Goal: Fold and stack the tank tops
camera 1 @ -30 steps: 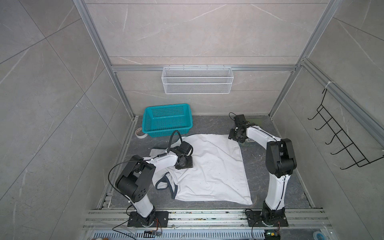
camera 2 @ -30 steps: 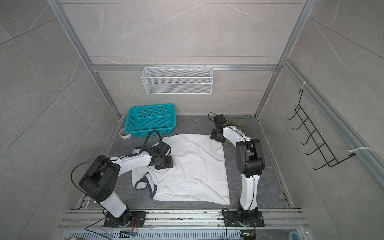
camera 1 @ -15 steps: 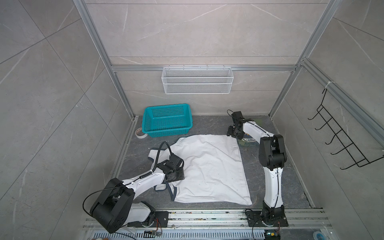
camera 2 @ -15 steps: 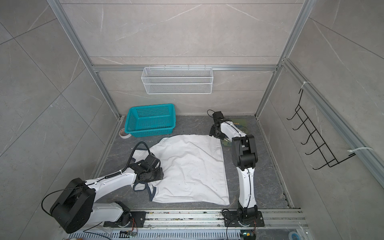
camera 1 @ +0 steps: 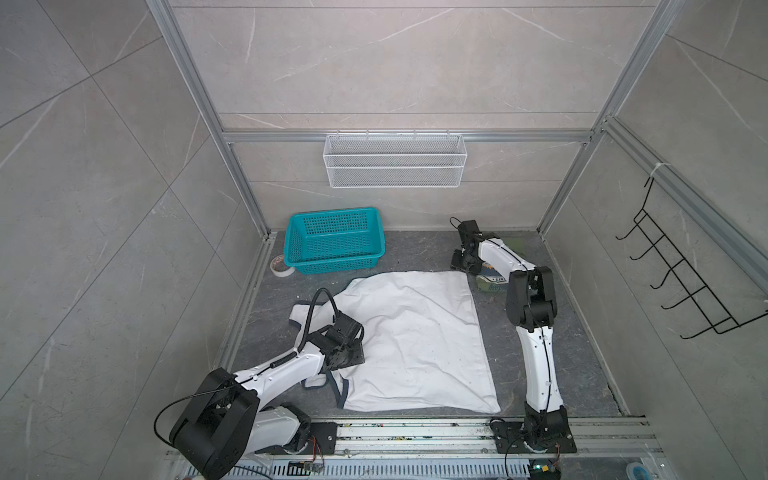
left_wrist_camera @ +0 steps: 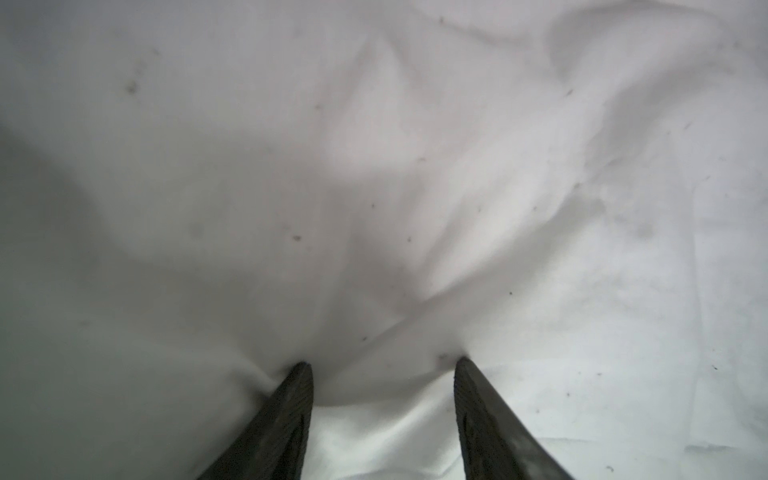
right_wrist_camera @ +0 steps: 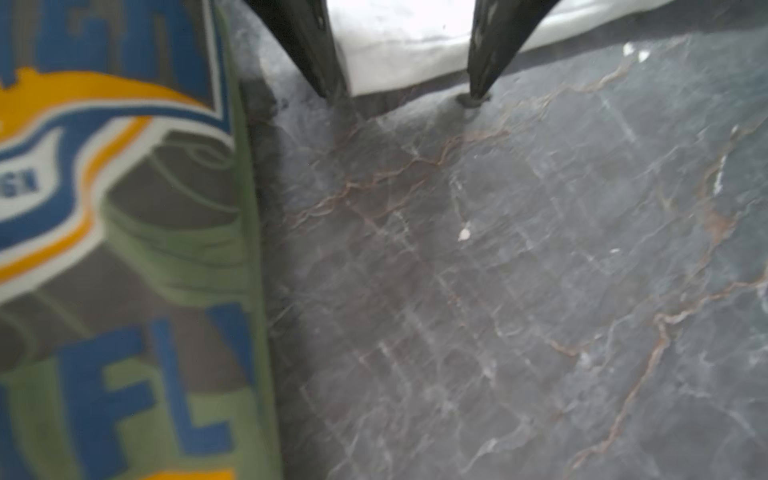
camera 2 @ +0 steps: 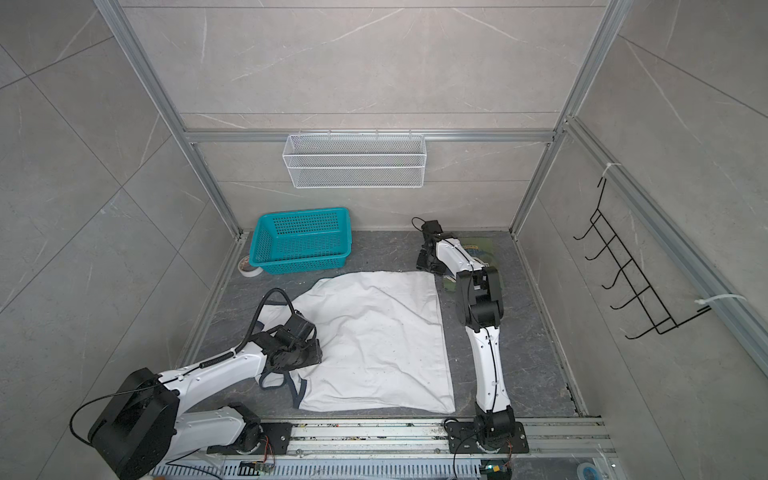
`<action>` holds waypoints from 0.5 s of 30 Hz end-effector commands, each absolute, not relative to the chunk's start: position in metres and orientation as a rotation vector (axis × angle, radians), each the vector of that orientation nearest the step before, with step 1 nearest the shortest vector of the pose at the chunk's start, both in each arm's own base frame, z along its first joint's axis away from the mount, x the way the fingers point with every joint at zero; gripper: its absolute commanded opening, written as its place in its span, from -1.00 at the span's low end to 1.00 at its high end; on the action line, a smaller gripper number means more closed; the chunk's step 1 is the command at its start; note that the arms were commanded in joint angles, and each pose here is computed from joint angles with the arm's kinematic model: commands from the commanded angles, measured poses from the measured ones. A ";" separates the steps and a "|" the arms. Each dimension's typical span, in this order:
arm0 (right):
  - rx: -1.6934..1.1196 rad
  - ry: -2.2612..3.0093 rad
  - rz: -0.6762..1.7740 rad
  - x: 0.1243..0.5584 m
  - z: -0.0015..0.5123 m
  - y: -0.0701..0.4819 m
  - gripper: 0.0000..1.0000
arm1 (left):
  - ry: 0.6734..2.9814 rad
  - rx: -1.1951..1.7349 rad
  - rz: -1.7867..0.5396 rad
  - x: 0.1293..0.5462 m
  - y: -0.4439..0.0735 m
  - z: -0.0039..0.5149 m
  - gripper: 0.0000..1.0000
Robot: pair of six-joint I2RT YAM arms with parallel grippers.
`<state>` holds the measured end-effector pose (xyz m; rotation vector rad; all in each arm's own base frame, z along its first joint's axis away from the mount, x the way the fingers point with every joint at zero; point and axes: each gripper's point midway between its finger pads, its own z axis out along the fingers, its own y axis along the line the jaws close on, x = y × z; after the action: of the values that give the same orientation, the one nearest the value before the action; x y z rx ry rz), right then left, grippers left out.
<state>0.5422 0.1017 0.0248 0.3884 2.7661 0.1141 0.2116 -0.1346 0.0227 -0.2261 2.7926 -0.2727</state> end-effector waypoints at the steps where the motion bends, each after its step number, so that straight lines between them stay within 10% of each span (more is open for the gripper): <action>1: 0.380 2.832 0.105 0.530 0.010 0.103 -0.14 | 2.827 -0.262 -0.198 0.206 -0.124 0.020 0.16; 15: 0.382 2.675 -0.079 0.546 0.065 0.067 -0.78 | 2.822 -0.324 -0.227 0.179 -0.108 0.024 0.16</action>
<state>0.5414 0.0870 0.0299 0.3756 2.7441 0.0078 0.1970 -0.1245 0.0287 -0.2670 2.7840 -0.2868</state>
